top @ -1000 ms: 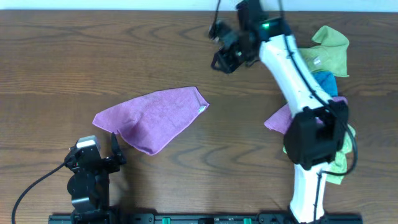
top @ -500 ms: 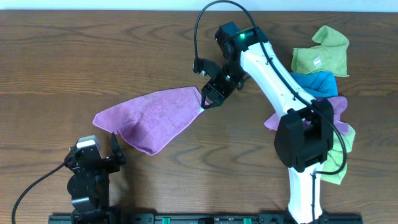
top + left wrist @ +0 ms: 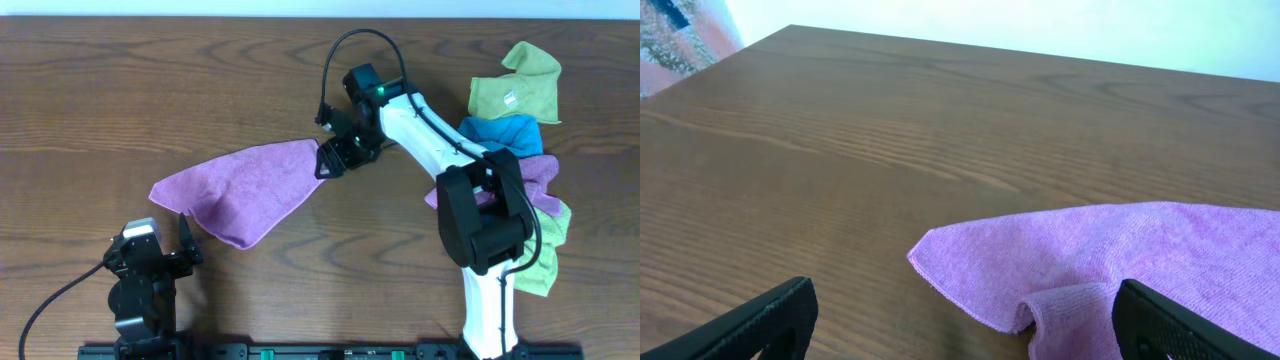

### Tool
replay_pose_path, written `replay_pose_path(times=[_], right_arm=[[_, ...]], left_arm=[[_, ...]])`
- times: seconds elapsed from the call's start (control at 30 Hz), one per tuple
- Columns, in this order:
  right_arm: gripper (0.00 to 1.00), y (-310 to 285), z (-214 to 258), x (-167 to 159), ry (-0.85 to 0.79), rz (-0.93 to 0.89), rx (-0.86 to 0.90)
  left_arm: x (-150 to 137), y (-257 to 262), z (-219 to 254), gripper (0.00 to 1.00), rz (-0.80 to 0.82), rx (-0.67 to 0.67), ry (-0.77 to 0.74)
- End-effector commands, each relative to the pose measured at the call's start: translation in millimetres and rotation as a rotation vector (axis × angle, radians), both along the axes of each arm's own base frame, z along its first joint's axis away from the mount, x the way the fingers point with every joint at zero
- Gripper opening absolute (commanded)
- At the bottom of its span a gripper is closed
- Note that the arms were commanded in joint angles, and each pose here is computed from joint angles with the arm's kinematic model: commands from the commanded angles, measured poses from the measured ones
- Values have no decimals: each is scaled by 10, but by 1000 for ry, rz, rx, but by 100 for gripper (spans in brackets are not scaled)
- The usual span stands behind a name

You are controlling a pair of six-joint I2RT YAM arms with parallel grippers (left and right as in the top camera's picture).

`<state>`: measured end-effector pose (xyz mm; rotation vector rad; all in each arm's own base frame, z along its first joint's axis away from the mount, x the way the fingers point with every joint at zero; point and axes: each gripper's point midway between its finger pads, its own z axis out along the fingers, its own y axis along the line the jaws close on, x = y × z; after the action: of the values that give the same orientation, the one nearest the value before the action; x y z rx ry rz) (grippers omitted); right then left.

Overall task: Fold the cloth
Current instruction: 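Pull the purple cloth left and drape it onto the open table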

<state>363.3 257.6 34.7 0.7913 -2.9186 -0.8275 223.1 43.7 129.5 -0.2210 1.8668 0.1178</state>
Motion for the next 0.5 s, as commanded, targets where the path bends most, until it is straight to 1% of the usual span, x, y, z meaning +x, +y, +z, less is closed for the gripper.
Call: replay_pose_path(times=[0.0,0.13,0.33,0.43,0.47], right_arm=[[60,30,-57,27,98,-201,-32],[57,90,-96,41,116,-278,-59],[53,132,-153,-20,158,-315,-80],[47,178,-173,-63,175,-305,-73],[47,176,-186,-81,185,-310,-79]], left_arm=[[-1,-16,-112,95,-10,1,26],[-1,-16,-112,95,-10,1,26],[-1,-16,-112,95,-10,1,26],[-1,-16,-112,95,-10,1,26],[-1,-16,-112,95,-10,1,26]])
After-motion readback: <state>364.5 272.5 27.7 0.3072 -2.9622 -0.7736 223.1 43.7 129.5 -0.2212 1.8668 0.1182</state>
